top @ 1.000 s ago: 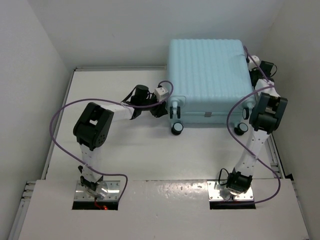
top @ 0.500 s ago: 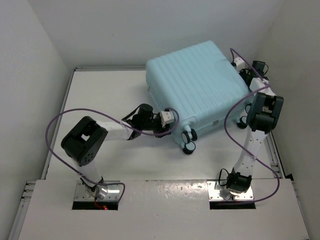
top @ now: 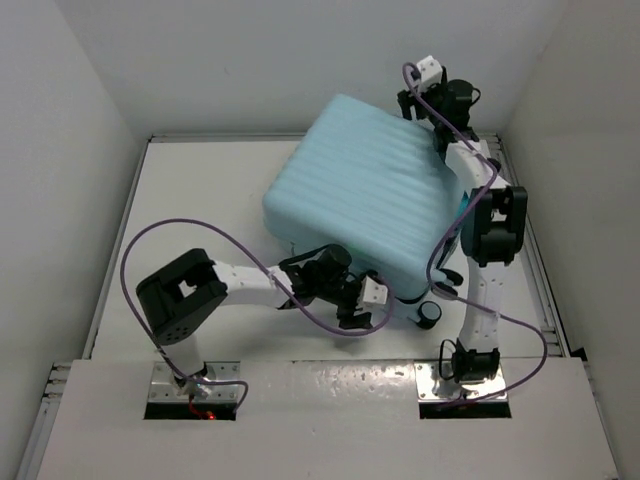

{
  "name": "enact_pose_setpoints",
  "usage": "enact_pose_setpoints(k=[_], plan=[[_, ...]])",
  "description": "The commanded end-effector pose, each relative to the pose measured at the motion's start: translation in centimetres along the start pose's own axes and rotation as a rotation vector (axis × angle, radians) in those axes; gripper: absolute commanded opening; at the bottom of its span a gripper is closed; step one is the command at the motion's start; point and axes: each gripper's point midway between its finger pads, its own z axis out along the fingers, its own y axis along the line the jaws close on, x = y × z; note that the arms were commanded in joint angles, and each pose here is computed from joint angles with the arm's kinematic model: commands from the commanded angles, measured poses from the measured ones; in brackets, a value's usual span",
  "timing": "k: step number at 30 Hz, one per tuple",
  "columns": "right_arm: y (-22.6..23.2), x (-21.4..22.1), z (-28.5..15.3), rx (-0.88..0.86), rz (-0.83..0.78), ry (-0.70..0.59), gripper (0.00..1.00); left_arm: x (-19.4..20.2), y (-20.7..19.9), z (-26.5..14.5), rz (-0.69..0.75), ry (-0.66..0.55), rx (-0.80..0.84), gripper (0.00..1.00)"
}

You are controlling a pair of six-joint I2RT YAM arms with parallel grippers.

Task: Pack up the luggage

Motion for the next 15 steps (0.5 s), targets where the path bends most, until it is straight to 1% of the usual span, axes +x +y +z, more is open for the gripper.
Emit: enact_pose_setpoints(k=[1,2,3,4,5,6,7,8,9,10,11,12,13,14,15], plan=[[0.3,-8.2,-1.3,0.013,0.179,-0.129,0.78,-13.2,12.5,-9.8,0.151,-0.324,-0.519,0.74],[-1.3,-12.6,-3.6,0.049,0.235,-0.200,0.77,-14.3,11.5,-11.6,0.166,-0.347,-0.541,0.76],[-4.0,-10.6,-5.2,0.110,0.266,-0.169,0.73,-14.4,11.4,-12.8,0.162,-0.344,-0.567,0.77],[-5.2,-13.1,-7.2,0.130,0.266,-0.205,0.71,-14.8,11.2,-13.8,0.165,-0.350,-0.589,0.77],[-5.2,-13.5,-9.0,0.137,0.300,-0.202,0.70,-14.7,10.6,-14.3,0.160,-0.343,-0.586,0.78],[-7.4,-15.3,-11.9,0.183,0.294,-0.232,0.65,-16.0,10.3,-16.3,0.165,-0.369,-0.617,0.78],[-7.7,-15.7,-13.1,0.191,0.320,-0.233,0.62,-16.1,10.2,-17.1,0.163,-0.366,-0.626,0.78],[-8.1,-19.6,-16.8,0.209,0.315,-0.291,0.60,-16.1,9.7,-17.5,0.142,-0.361,-0.619,0.78],[-8.4,-16.8,-17.9,0.232,0.353,-0.235,0.59,-16.4,9.7,-18.5,0.133,-0.370,-0.633,0.78],[-8.6,-16.8,-19.3,0.246,0.357,-0.227,0.59,-17.7,9.3,-20.4,0.145,-0.404,-0.661,0.80],[-8.5,-18.3,-23.0,0.274,0.351,-0.251,0.55,-17.9,9.1,-21.3,0.147,-0.407,-0.672,0.80],[-8.3,-16.5,-24.2,0.295,0.373,-0.215,0.52,-18.2,9.1,-22.4,0.124,-0.423,-0.699,0.80],[-7.1,-13.5,-24.9,0.293,0.412,-0.121,0.46,-18.8,9.4,-23.7,0.105,-0.438,-0.754,0.82],[-7.3,-14.2,-27.2,0.331,0.397,-0.120,0.43,-19.5,9.4,-25.5,0.091,-0.467,-0.809,0.82],[-7.6,-13.2,-29.4,0.400,0.402,-0.088,0.39,-20.0,10.1,-27.2,0.038,-0.490,-0.865,0.83]])
